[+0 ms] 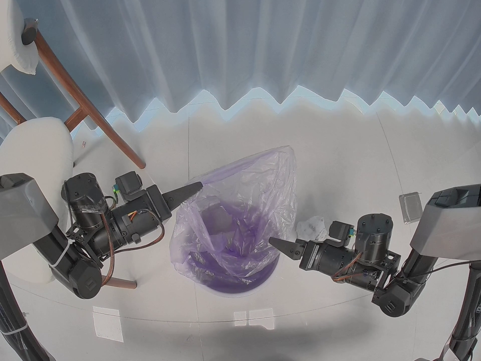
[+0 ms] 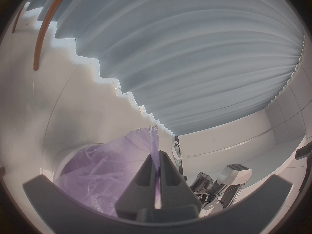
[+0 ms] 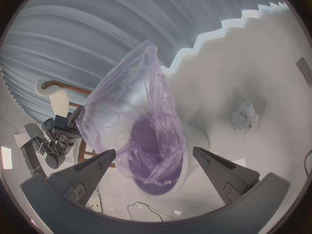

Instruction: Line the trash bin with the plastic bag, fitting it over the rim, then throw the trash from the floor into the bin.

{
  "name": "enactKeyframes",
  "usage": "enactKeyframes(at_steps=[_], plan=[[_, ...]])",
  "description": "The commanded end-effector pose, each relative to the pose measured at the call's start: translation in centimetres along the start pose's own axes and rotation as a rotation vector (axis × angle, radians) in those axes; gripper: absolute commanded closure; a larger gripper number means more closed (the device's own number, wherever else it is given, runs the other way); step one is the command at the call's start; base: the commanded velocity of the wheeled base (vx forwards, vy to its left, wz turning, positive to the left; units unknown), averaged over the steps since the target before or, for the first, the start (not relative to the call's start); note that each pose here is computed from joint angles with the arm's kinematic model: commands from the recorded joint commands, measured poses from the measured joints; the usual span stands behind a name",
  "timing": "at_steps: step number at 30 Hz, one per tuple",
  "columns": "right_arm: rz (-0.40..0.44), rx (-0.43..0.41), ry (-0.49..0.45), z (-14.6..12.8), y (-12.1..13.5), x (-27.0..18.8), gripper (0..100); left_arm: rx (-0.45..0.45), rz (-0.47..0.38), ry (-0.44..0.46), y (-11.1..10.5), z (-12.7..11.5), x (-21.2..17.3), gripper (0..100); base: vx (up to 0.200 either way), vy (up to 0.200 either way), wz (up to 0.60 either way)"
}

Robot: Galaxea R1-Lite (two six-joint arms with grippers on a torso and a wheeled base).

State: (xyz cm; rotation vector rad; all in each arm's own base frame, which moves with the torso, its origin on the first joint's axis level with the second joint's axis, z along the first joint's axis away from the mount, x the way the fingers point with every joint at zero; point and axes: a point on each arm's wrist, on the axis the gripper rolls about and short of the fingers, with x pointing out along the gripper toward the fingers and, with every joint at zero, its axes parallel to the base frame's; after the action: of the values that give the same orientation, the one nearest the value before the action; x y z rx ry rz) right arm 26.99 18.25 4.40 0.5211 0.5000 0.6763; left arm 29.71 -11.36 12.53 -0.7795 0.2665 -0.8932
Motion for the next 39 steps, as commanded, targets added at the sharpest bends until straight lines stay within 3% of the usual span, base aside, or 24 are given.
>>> enactKeyframes(at_steps=[1, 2, 3, 19, 21, 26, 27, 30, 39], plan=[[0.009, -0.014, -0.018, 0.1, -0.3, 1.9, 0, -0.002, 0.001, 0.003, 0.0, -0.1, 0.0, 100, 0.0, 0.0, 0.0], [0.012, -0.016, -0.027, 0.3, -0.2, 2.0, 0, -0.002, 0.001, 0.003, 0.0, -0.1, 0.0, 100, 0.0, 0.0, 0.0], [0.012, -0.016, -0.027, 0.3, -0.2, 2.0, 100, -0.002, 0.001, 0.003, 0.0, -0.1, 0.0, 100, 0.0, 0.0, 0.0], [0.0, -0.022, -0.059, 0.3, -0.2, 1.3, 100, -0.003, 0.002, 0.005, 0.0, -0.2, 0.0, 100, 0.0, 0.0, 0.0], [-0.014, -0.044, -0.101, 0.5, -0.1, 0.7, 100, -0.003, 0.001, 0.007, 0.0, -0.2, 0.0, 100, 0.0, 0.0, 0.0], [-0.083, -0.082, -0.059, -1.1, -1.0, -0.5, 100, -0.003, 0.0, 0.008, 0.0, -0.2, 0.0, 100, 0.0, 0.0, 0.0], [-0.082, -0.082, -0.062, -1.1, -1.0, -0.4, 0, -0.003, 0.0, 0.008, 0.0, -0.2, 0.0, 100, 0.0, 0.0, 0.0], [-0.076, -0.092, -0.127, -0.8, -1.3, 0.0, 0, -0.003, -0.001, 0.009, -0.1, -0.2, 0.0, 100, 0.0, 0.0, 0.0], [-0.059, -0.123, -0.168, -0.5, -1.8, 2.8, 0, -0.004, -0.003, 0.016, -0.2, -0.5, 0.0, 100, 0.0, 0.0, 0.0]])
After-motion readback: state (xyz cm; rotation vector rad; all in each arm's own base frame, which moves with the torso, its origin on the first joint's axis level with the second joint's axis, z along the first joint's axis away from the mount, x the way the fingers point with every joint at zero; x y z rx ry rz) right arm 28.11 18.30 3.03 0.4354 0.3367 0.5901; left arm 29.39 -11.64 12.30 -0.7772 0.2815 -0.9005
